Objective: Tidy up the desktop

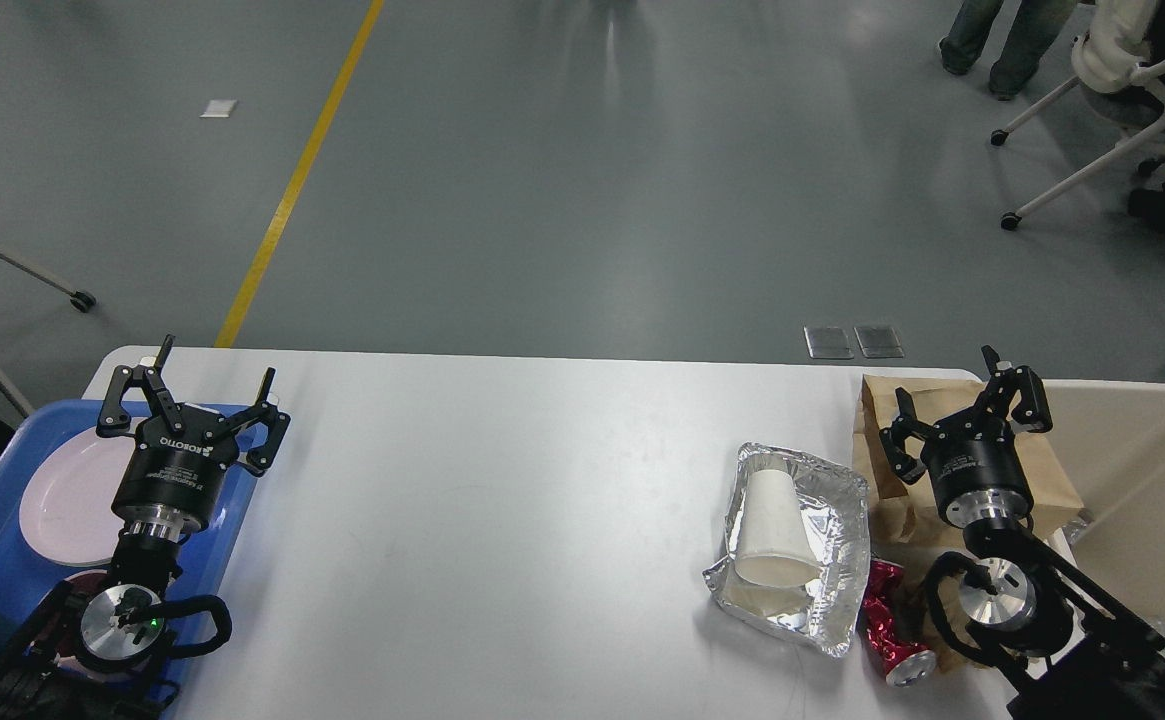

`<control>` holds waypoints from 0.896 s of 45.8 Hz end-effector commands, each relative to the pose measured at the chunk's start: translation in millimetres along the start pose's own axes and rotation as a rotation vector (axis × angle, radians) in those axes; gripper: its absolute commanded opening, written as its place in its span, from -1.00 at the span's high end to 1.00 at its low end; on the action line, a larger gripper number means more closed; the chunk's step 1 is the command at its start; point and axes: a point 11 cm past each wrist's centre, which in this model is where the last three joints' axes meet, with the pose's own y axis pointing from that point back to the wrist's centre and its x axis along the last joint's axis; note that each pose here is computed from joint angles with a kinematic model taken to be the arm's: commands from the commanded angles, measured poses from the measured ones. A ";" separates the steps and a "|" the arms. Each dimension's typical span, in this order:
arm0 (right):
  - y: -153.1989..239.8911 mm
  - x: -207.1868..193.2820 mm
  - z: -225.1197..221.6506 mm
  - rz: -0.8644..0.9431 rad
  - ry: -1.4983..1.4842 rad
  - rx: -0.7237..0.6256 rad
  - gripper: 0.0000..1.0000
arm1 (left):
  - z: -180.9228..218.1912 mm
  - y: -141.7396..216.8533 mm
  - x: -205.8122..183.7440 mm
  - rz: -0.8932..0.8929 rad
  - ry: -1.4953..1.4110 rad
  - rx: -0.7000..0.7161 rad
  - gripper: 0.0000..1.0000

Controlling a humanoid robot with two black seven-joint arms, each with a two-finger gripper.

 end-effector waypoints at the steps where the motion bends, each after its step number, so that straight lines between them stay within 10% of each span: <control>1: -16.5 -5.4 -13.1 0.010 -0.006 0.023 -1.00 | 0.0 0.2 0.4 0.001 0.000 0.000 -0.93; 16: -43.5 24.2 -72.1 0.104 -0.070 -0.028 -1.00 | 0.0 0.0 0.0 0.000 0.000 0.000 -0.93; 41: -15.9 46.1 -26.0 0.150 -0.085 -0.113 -1.00 | 0.0 0.0 0.0 0.000 0.000 0.000 -0.93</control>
